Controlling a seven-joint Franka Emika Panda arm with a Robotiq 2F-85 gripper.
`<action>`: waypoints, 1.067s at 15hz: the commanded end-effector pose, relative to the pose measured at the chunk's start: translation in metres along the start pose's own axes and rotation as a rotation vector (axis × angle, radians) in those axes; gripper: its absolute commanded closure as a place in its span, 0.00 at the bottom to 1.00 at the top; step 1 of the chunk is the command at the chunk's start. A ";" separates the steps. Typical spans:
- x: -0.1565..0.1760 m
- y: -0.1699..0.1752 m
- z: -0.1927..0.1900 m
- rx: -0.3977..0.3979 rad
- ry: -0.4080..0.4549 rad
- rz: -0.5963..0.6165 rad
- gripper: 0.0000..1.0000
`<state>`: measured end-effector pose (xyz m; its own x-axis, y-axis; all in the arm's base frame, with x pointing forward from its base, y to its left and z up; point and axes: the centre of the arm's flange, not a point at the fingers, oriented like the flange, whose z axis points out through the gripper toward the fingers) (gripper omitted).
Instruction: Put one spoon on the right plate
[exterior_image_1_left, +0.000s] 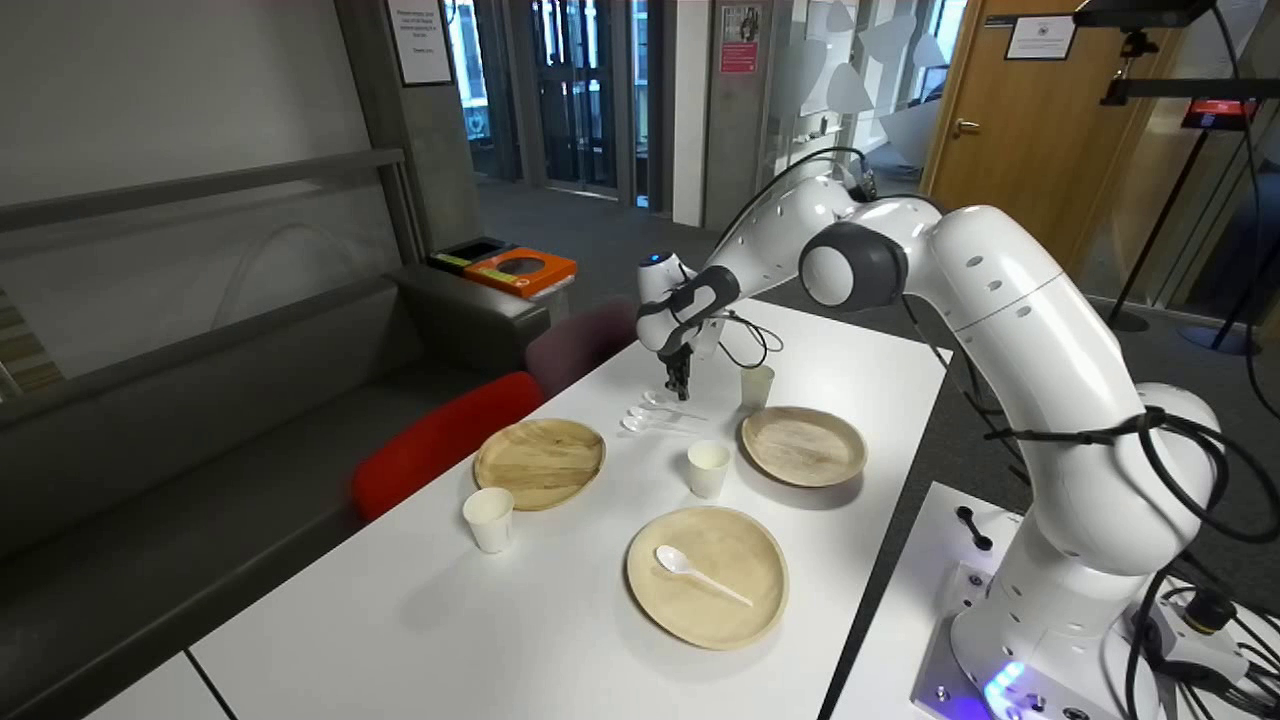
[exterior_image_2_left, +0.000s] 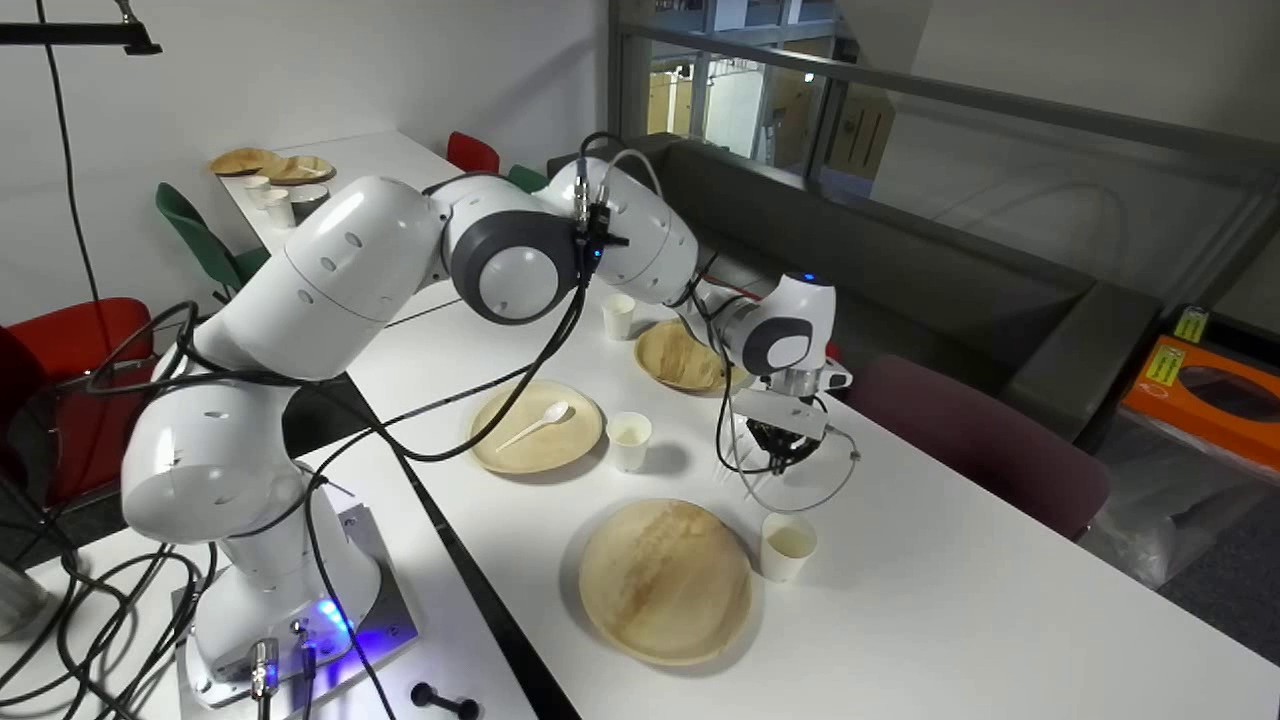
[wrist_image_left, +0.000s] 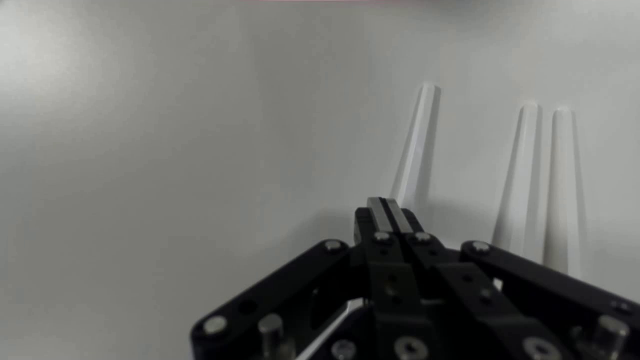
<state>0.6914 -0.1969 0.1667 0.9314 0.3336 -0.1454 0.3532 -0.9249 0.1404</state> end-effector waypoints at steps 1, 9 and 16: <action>-0.023 -0.008 -0.021 -0.025 0.030 -0.026 1.00; -0.020 -0.011 -0.013 -0.009 0.015 -0.031 0.43; -0.019 -0.006 -0.009 0.004 0.011 -0.033 0.44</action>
<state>0.6800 -0.1930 0.1705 0.9275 0.3431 -0.1487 0.3632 -0.9211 0.1402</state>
